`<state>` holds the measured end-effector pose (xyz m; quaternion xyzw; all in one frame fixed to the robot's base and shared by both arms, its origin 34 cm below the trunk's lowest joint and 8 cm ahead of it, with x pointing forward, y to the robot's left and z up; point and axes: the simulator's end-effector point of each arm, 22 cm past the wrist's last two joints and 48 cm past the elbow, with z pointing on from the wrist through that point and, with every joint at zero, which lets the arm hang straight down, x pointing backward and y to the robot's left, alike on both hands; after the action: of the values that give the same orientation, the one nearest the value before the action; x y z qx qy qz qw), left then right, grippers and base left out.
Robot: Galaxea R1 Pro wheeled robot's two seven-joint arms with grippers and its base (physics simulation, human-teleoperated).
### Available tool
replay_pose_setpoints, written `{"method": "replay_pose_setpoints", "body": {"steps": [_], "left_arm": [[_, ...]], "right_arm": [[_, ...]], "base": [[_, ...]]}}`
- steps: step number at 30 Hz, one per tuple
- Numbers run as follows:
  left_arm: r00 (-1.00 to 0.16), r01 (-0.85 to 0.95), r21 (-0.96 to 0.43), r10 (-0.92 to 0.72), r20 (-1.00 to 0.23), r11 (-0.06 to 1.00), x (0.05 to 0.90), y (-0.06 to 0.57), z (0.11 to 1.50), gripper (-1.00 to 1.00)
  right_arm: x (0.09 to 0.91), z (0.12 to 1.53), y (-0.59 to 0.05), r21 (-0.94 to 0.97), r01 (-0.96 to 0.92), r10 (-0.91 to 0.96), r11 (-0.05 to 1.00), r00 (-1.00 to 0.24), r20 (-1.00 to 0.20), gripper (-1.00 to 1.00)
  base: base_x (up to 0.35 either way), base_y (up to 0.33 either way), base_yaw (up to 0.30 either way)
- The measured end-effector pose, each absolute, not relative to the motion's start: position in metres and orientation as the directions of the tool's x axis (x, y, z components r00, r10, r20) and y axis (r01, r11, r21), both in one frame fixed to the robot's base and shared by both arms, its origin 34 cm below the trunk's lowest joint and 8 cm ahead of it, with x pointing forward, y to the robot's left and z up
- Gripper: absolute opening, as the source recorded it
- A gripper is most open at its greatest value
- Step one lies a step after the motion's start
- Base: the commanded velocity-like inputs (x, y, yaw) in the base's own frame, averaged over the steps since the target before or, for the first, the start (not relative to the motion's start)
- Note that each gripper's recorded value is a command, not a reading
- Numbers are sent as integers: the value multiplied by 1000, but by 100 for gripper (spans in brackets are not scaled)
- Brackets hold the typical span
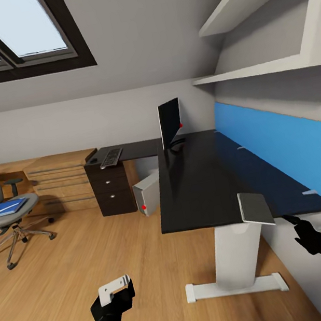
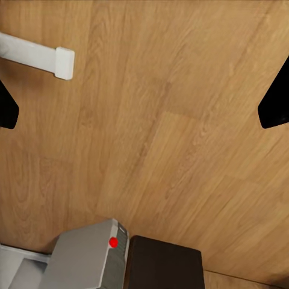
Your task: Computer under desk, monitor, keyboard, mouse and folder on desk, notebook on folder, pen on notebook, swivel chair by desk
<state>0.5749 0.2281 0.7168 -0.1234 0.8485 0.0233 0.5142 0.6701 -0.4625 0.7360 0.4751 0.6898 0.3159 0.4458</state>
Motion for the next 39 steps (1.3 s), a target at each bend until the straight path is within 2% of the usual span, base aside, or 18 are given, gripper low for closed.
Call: {"method": "replay_pose_setpoints", "body": {"steps": [23, 39], "left_arm": [[-455, -229, -76, -176, -873, 970, 571, 229, 693, 100], [-465, -230, -70, -172, -868, 971, 569, 229, 687, 100]], "right_arm": [[674, 715, -436, 855, 359, 925, 374, -205, -318, 100], [679, 720, -422, 863, 324, 917, 388, -232, -325, 100]], "base": [[1, 0, 0], [113, 0, 0]]}}
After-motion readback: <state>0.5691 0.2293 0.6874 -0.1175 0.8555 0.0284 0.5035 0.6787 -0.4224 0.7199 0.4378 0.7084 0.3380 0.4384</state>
